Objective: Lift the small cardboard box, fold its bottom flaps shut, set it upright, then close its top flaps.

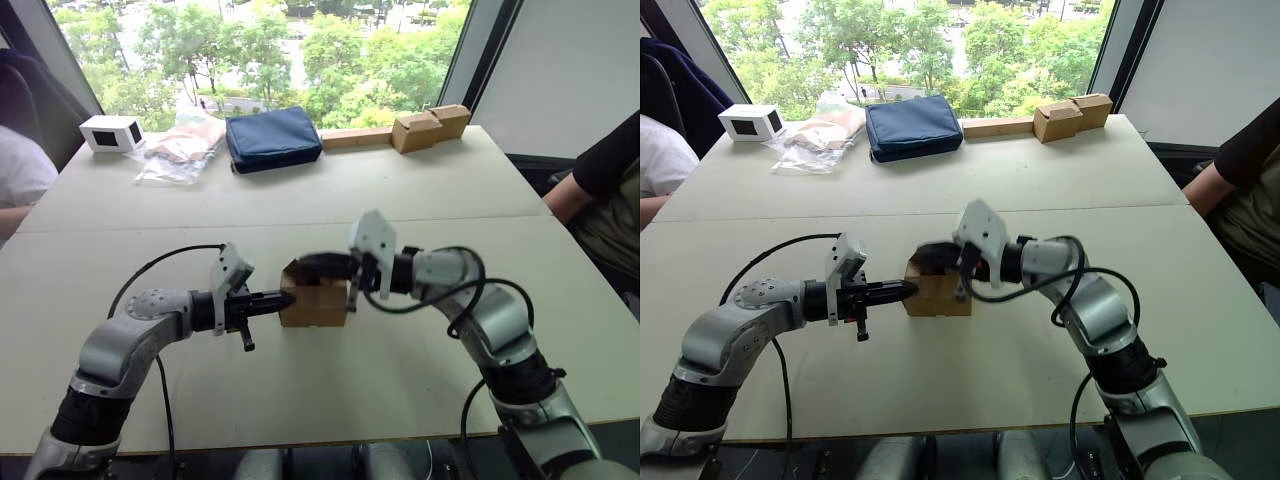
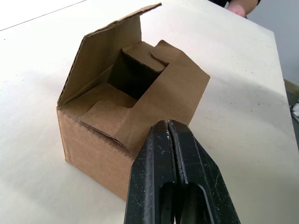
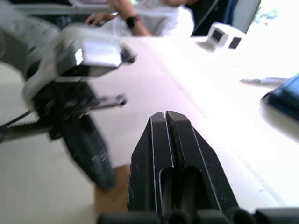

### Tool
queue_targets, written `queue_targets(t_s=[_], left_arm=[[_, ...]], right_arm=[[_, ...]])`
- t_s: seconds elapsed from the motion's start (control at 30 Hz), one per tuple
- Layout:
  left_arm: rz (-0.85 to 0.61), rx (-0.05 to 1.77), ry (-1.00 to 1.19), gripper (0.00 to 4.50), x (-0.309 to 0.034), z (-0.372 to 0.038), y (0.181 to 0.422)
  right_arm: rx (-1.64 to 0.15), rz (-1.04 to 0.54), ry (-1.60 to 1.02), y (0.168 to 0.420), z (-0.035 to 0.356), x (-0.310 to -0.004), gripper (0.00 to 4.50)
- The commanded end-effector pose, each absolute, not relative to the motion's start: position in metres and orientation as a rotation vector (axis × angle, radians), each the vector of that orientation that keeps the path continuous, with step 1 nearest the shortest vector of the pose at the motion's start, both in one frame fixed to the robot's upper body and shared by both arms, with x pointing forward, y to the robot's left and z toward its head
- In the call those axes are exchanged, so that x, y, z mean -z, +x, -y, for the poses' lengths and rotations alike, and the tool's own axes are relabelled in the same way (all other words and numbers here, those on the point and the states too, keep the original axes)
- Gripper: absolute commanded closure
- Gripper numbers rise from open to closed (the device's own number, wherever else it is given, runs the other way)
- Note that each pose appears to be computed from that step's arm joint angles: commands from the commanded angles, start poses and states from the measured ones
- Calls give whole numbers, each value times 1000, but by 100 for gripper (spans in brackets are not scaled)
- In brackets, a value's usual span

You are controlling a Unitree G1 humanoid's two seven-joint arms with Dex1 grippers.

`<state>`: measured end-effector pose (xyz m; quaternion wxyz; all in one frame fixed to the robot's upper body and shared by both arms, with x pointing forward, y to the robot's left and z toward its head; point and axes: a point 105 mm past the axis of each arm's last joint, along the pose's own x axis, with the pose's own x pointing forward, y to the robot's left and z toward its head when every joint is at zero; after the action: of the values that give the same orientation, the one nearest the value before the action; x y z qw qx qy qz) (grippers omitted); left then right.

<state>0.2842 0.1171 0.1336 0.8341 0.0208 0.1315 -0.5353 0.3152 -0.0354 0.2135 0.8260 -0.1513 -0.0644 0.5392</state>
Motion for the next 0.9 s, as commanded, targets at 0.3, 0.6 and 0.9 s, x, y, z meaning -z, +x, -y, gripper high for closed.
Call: queue_targets(t_s=[0.3, 0.6, 0.9], left_arm=[[-241, 1125, 56, 448, -142, -117, 287], [-221, 1124, 22, 448, -152, -120, 288], [-139, 1079, 24, 448, -173, -118, 311]], right_arm=[[-1120, 11, -479, 326, 30, -177, 450], [-1174, -54, -469, 310, 33, -161, 450], [-1155, -59, -474, 312, 34, -158, 450]])
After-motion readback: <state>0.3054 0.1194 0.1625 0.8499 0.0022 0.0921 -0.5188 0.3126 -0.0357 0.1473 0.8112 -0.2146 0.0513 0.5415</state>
